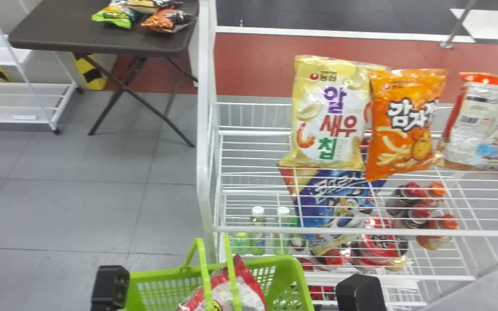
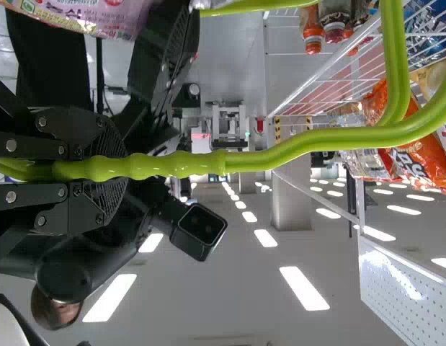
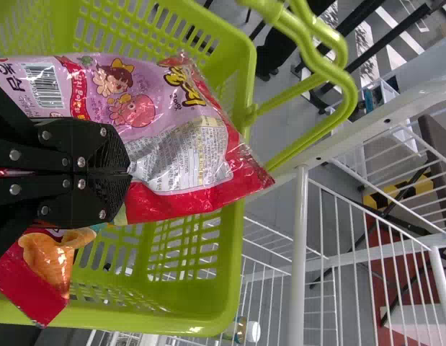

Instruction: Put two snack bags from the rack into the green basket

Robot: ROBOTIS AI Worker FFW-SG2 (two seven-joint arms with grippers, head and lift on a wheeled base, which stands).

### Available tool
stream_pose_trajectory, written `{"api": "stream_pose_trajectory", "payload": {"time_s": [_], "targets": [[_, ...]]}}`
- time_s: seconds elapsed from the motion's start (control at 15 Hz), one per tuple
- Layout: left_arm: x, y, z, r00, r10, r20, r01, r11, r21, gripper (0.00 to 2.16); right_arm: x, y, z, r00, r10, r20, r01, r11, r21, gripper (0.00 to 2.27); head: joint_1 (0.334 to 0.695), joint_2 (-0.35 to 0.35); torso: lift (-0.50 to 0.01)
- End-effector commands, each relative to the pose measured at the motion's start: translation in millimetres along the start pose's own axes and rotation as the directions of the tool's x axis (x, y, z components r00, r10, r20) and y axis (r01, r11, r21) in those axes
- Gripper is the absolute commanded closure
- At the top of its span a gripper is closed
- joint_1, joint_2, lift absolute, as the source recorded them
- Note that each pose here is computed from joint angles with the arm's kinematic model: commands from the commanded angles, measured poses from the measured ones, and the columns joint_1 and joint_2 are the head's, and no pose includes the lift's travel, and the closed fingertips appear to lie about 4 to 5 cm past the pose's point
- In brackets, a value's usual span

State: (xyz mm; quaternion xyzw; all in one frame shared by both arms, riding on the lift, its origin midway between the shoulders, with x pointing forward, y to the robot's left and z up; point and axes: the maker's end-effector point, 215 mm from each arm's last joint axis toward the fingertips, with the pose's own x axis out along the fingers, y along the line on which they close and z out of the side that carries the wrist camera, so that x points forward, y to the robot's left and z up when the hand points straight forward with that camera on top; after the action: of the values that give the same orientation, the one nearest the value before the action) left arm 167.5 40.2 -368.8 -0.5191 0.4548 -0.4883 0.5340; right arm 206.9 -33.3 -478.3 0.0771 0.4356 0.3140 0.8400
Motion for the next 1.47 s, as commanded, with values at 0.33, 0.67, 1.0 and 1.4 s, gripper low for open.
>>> {"api": "stream_pose_trajectory", "payload": {"time_s": [0.33, 0.67, 1.0, 1.4], "targets": [[1.0, -3.4, -2.2, 1.0, -0.001, -0.004, 0.001, 1.0, 0.008, 1.37, 24.7, -18.2, -17.6, 0.996, -0.086, -0.039, 0.082, 0.992, -0.092, 0.0, 0.695, 0.024, -0.005], [0.9, -3.4, -2.2, 1.0, -0.002, -0.004, 0.002, 1.0, 0.006, 1.37, -34.9, -26.4, 62.1, 0.969, -0.121, 0.215, 0.148, 0.982, -0.117, 0.06, 0.695, -0.022, -0.005], [0.3, -3.1, -2.0, 1.0, -0.004, -0.002, 0.004, 1.0, 0.004, 1.37, -103.7, -66.1, 144.3, 0.852, -0.182, 0.492, 0.259, 0.961, -0.093, 0.06, 0.695, -0.143, -0.005], [0.0, -2.8, -2.7, 1.0, -0.004, 0.001, 0.004, 1.0, 0.001, 1.37, -189.6, -194.0, 195.6, 0.659, -0.36, 0.661, 0.416, 0.906, 0.079, 0.07, 0.695, -0.35, -0.005]]}}
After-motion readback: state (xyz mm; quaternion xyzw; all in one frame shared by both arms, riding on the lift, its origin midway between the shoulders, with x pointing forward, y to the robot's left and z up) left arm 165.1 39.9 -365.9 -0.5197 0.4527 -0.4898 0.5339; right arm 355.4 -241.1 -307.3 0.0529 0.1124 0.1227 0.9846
